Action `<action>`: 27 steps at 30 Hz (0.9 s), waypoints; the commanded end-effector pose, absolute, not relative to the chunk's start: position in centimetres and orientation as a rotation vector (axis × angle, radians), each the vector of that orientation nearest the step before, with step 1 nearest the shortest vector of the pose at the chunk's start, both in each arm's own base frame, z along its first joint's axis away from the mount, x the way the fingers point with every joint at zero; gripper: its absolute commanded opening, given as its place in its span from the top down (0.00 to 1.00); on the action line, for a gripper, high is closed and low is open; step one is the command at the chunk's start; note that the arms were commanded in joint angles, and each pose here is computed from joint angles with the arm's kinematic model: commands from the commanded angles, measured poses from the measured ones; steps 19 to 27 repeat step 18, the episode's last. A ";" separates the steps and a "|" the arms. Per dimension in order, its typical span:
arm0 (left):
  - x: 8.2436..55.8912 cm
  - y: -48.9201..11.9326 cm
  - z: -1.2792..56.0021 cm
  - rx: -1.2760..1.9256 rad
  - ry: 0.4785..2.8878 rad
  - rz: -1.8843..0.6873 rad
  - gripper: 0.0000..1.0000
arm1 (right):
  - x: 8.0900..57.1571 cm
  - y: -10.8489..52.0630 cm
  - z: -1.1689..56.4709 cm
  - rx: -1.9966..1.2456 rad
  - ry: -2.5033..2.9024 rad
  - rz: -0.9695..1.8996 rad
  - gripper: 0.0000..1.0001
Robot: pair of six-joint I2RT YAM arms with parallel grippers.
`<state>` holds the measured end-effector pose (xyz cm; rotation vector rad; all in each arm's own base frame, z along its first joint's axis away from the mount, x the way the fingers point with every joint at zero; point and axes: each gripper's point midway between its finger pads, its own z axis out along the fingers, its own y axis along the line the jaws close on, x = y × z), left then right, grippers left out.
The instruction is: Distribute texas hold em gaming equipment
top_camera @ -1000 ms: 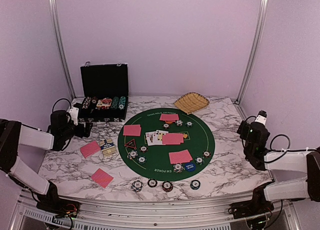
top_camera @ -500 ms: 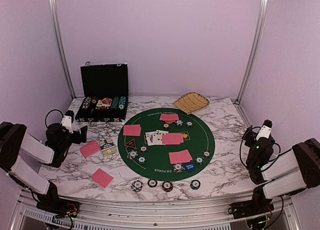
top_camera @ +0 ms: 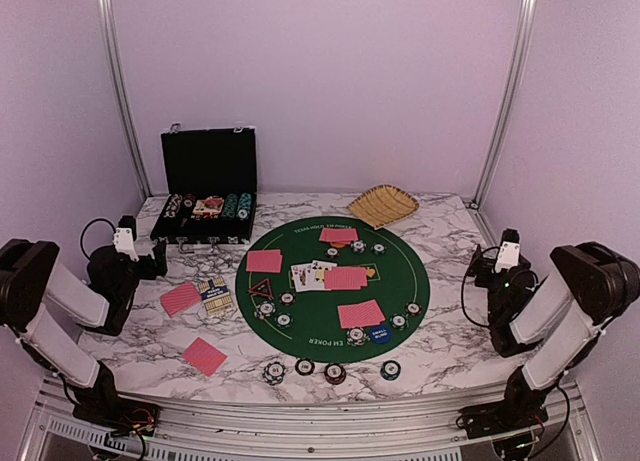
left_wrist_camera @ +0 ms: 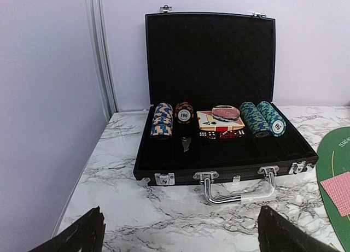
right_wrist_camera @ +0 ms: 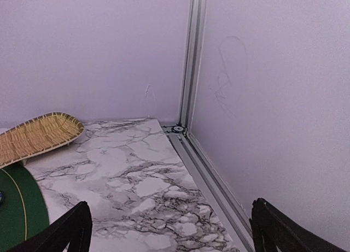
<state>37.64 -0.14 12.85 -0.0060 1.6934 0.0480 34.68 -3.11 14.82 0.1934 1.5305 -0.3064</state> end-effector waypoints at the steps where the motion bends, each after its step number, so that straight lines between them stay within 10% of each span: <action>1: 37.9 0.2 12.9 -0.031 1.694 0.045 0.01 | 38.1 -2.2 14.9 0.086 1.574 -0.199 0.01; 27: 38.0 0.7 12.8 -0.061 1.697 0.060 0.01 | 38.0 -2.2 15.2 0.088 1.563 -0.201 0.01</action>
